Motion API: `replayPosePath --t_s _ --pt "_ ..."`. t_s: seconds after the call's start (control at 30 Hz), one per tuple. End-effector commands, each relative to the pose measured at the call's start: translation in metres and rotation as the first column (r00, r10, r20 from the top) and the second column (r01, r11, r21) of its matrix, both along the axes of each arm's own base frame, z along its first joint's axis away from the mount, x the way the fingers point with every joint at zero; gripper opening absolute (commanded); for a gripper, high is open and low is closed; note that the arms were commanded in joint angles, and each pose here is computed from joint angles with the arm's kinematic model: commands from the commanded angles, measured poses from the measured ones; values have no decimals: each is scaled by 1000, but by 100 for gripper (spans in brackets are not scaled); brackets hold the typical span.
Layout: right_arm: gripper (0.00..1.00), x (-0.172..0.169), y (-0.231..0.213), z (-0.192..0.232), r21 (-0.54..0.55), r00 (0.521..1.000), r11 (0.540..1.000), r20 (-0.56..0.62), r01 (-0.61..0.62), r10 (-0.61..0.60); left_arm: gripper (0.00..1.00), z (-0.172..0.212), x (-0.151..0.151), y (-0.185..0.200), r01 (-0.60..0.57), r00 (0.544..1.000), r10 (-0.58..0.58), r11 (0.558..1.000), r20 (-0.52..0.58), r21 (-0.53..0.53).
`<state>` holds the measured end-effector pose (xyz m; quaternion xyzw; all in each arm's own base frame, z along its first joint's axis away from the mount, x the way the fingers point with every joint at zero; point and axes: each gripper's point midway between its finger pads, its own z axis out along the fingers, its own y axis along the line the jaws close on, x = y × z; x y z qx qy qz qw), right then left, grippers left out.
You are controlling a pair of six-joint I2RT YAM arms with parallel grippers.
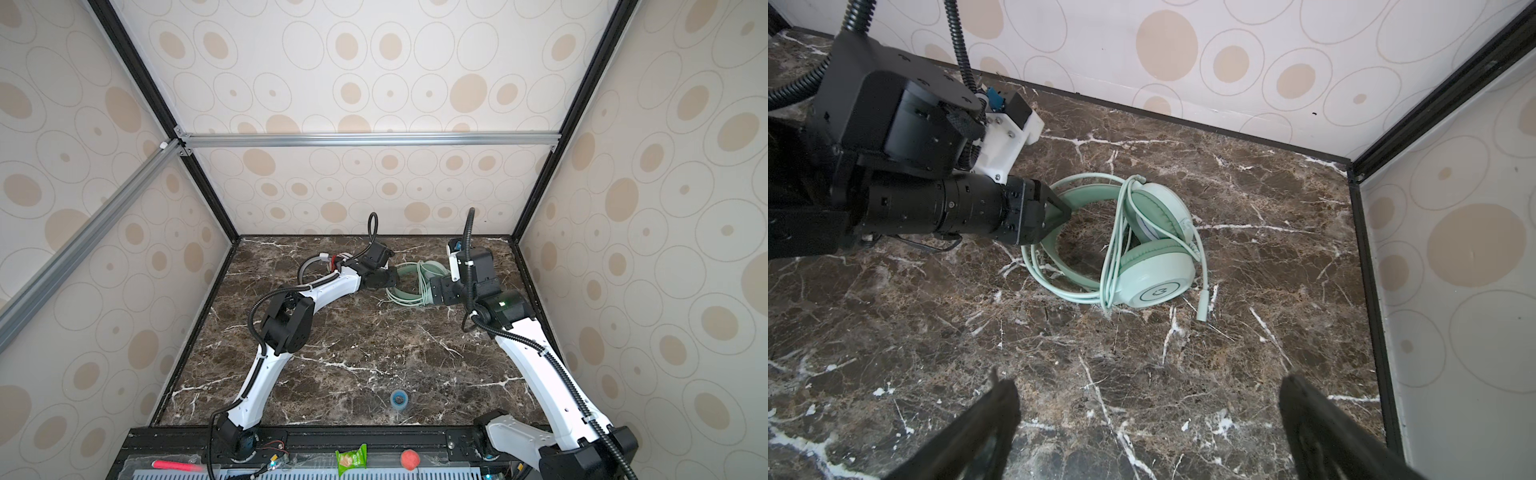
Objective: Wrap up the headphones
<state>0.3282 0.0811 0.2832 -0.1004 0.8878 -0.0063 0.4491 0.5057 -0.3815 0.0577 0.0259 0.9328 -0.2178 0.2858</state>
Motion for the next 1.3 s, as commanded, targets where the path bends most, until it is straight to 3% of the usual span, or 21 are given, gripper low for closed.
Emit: replayPosePath --t_s 0.0,0.1,0.23,0.27,0.33,0.37,0.53,0.63,0.77,0.83,0.87,0.9,1.0,1.13,1.27 --pt "100 0 -8 8 -10 998 999 47 31 -31 58 28 4 1 -3 999 3 1000 48 -17" --pt "100 -1 -9 8 -12 998 999 56 36 -35 72 43 0 3 17 997 -16 1000 70 -13" --pt "100 -2 -14 9 -15 996 998 72 57 -56 79 74 -15 2 73 991 -73 997 114 3" --pt "100 -2 -16 9 -18 995 998 82 63 -62 87 85 -21 1 86 988 -86 996 132 2" --pt "100 -3 -22 8 -22 991 995 99 97 -95 91 105 -36 2 106 982 -105 994 158 6" --pt "100 -4 -25 7 -22 988 993 107 114 -111 98 121 -46 2 119 975 -118 993 188 7" --pt "100 -8 -38 -2 10 970 981 147 195 -195 98 190 -106 14 177 922 -162 984 352 -9" --pt "100 -12 -45 -10 50 954 969 174 240 -245 98 205 -135 52 135 909 -120 991 399 -8" --pt "100 -18 -55 -39 151 914 947 258 282 -314 98 191 -162 146 -94 892 56 994 448 64" --pt "100 -26 -84 -61 183 829 882 302 435 -471 98 176 -172 198 -212 875 140 971 463 107" --pt "100 -33 -102 -72 198 758 822 319 533 -569 98 172 -178 227 -291 856 203 950 476 117" --pt "100 -37 -110 -77 201 725 798 335 569 -601 98 166 -184 257 -390 825 283 912 489 130" --pt "100 -23 -97 -91 112 786 871 388 479 -482 98 149 -199 321 -519 757 377 843 534 140" --pt "100 -8 -110 -127 71 784 843 331 534 -525 98 125 -204 385 -660 666 478 736 573 153" --pt "100 13 -104 -162 -12 837 872 288 489 -465 98 119 -197 412 -733 563 483 666 671 135"
